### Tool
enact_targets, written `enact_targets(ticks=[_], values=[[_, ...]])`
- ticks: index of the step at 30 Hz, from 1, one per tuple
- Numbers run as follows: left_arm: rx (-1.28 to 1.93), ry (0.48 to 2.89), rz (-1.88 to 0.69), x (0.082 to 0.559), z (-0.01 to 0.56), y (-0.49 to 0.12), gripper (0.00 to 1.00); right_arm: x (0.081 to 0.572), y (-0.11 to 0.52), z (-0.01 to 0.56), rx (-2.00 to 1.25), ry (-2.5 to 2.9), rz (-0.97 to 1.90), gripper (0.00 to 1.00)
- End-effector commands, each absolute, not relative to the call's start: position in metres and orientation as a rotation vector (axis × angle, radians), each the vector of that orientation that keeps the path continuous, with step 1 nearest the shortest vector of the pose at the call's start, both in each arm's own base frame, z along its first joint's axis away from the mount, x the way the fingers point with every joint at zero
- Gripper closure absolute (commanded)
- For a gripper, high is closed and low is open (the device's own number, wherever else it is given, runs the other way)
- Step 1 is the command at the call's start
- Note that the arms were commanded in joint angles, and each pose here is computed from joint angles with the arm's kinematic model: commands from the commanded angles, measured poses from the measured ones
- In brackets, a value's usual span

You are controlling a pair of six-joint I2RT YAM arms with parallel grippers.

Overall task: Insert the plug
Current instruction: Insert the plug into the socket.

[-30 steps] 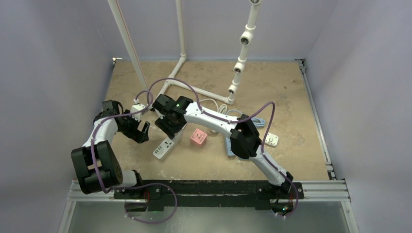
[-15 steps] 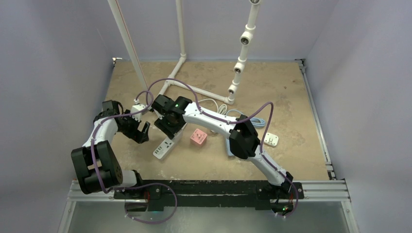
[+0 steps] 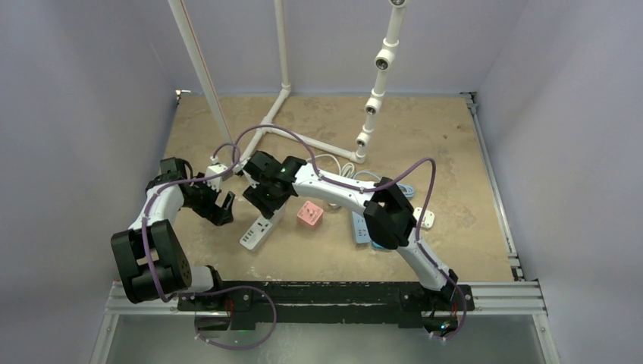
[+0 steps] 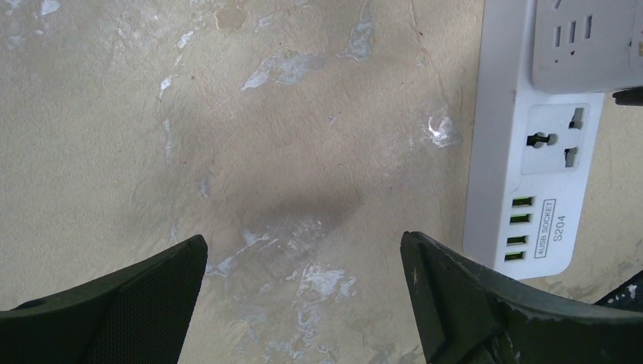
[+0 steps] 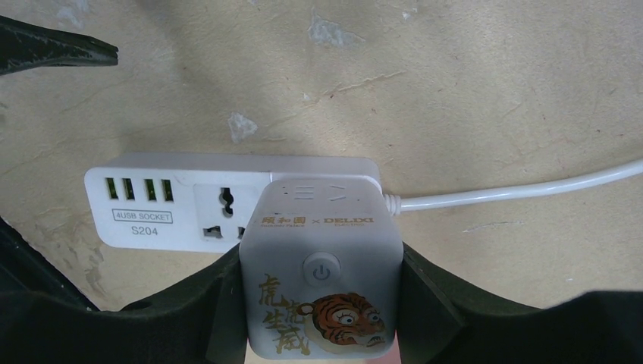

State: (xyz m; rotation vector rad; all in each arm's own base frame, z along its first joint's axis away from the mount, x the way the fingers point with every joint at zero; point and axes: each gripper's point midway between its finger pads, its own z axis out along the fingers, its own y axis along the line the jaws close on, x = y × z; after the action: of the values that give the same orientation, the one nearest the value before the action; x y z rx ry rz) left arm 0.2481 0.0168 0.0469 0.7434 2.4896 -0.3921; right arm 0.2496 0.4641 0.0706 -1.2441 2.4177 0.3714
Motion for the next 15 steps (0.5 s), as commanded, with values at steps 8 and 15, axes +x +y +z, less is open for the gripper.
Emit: enact_targets(ticks=[8,15], values=[[0.779,2.406,-0.381,0.258,0.072,0.014,0.02,0.176,0.391,-0.033,-1.359,2.728,0.323,1.00],[0.782,2.406,-0.380,0.258,0.075,0.015,0.02,0.170,0.374,-0.054,-1.313,2.710,0.328,1.00]])
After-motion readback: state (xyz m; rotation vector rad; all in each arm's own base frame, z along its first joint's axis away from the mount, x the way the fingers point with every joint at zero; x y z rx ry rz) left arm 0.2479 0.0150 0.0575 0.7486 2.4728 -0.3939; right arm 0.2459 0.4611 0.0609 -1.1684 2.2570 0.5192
